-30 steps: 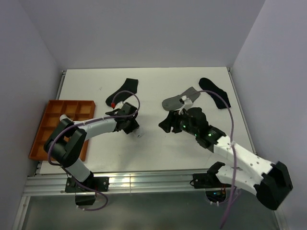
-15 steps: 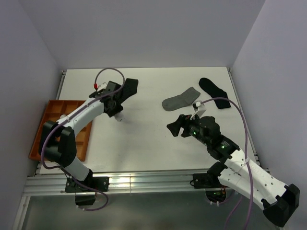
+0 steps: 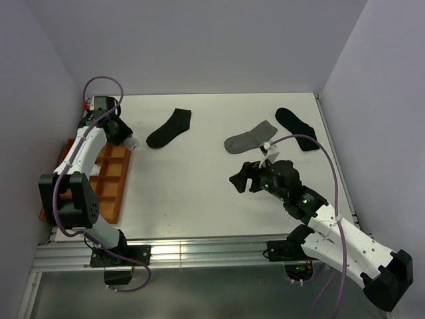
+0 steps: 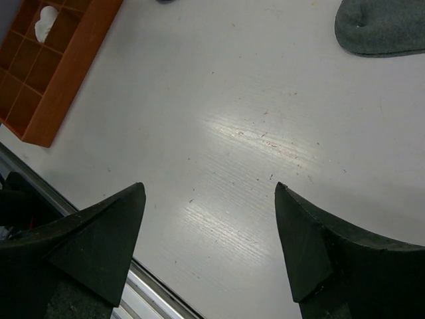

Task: Roll the socks
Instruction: Pick up the sock at the center of the board, then place the sock in the storage box.

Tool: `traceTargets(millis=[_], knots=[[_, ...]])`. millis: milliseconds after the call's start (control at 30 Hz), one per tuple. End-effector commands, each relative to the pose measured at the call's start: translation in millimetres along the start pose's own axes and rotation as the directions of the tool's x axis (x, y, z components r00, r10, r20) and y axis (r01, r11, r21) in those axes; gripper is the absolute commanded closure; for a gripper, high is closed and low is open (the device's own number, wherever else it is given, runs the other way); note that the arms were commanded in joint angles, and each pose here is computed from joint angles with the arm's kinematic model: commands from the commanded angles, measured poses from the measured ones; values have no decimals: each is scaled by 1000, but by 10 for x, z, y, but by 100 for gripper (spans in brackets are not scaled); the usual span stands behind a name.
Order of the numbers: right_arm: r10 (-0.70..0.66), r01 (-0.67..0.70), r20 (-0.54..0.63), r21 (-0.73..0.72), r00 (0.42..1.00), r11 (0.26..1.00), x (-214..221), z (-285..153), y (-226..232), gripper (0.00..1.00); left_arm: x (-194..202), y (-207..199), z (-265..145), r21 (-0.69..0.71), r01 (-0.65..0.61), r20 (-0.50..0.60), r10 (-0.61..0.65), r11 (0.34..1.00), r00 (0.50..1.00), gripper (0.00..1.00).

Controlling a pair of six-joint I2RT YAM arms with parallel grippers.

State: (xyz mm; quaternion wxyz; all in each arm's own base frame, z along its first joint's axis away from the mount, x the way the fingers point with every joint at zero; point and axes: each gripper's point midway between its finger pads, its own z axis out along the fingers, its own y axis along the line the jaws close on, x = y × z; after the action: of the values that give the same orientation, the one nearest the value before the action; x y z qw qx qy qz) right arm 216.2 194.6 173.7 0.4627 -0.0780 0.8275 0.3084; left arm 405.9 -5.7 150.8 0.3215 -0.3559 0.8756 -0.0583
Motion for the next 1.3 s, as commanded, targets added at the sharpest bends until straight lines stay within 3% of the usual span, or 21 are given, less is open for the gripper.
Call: traceTargets(millis=[0,167,500,867,1267], knots=[[-34,35,28,-21,999,999,-106,6,47,15,-182,-71,-4,103,-11,5,11,995,1000,100],[-44,44,22,-4,999,999,-73,16,3,15,-110,349,165,45,86,-21,-85,995,996,100],[-59,59,20,7,998,998,-52,22,-11,15,117,980,378,-94,111,-56,-116,989,992,100],[-68,68,20,0,997,998,-30,34,-8,16,230,1367,373,-230,59,-73,-78,971,994,100],[-72,72,25,-8,997,997,-21,33,0,16,225,1576,342,-278,47,-73,-69,960,995,100]])
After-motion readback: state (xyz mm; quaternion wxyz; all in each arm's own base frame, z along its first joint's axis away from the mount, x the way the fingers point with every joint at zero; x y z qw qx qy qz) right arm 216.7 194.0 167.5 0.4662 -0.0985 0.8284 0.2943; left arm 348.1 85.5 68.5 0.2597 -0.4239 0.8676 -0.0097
